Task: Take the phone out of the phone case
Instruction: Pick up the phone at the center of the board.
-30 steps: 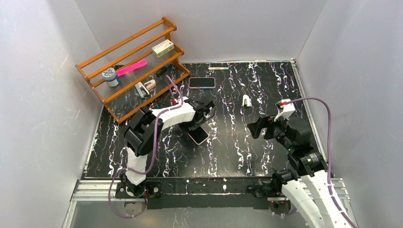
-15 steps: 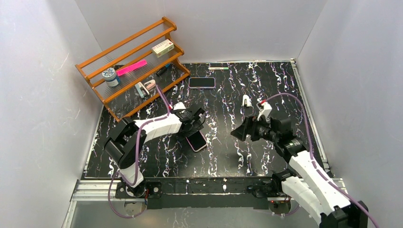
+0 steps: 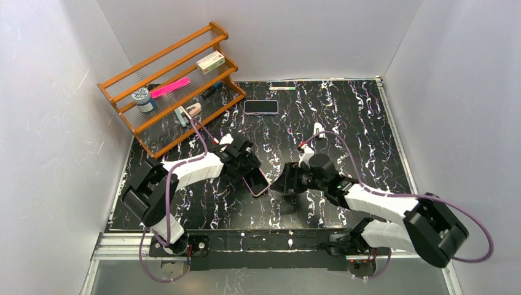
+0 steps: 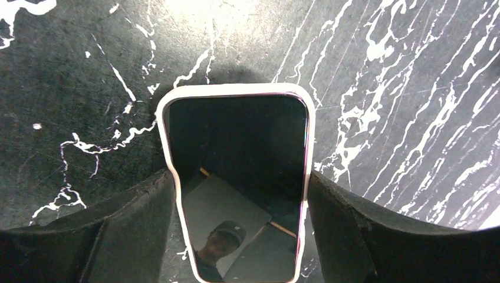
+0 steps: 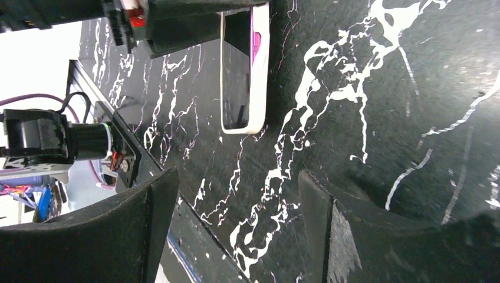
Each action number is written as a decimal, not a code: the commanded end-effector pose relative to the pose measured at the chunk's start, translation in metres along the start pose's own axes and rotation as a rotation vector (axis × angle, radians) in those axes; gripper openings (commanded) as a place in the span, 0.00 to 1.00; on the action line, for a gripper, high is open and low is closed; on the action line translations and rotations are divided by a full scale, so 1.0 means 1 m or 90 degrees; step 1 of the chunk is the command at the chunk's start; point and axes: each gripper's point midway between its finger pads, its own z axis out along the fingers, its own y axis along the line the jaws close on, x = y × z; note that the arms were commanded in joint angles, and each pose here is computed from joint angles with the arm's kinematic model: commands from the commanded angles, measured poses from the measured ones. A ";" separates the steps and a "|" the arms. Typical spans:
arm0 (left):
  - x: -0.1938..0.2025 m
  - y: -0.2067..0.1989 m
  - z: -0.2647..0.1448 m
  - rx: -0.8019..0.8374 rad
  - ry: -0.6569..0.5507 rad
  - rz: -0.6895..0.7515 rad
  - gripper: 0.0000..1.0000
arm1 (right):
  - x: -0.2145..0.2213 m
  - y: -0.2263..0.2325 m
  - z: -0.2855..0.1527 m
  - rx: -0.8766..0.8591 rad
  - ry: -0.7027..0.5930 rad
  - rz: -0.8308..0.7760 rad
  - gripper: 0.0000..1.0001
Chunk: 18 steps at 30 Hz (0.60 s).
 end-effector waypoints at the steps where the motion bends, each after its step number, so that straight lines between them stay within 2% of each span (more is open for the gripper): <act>1: -0.003 -0.023 -0.018 0.081 0.017 -0.028 0.26 | -0.019 0.019 0.025 -0.029 -0.062 -0.005 0.80; 10: 0.003 -0.019 -0.016 0.104 0.058 -0.038 0.25 | -0.013 0.014 0.062 -0.009 -0.061 -0.005 0.70; 15: 0.001 -0.017 -0.018 0.111 0.066 -0.027 0.26 | -0.018 0.025 0.075 -0.044 -0.068 -0.007 0.62; 18: 0.001 -0.016 -0.020 0.118 0.078 -0.022 0.27 | -0.017 0.031 0.083 -0.064 -0.063 -0.007 0.52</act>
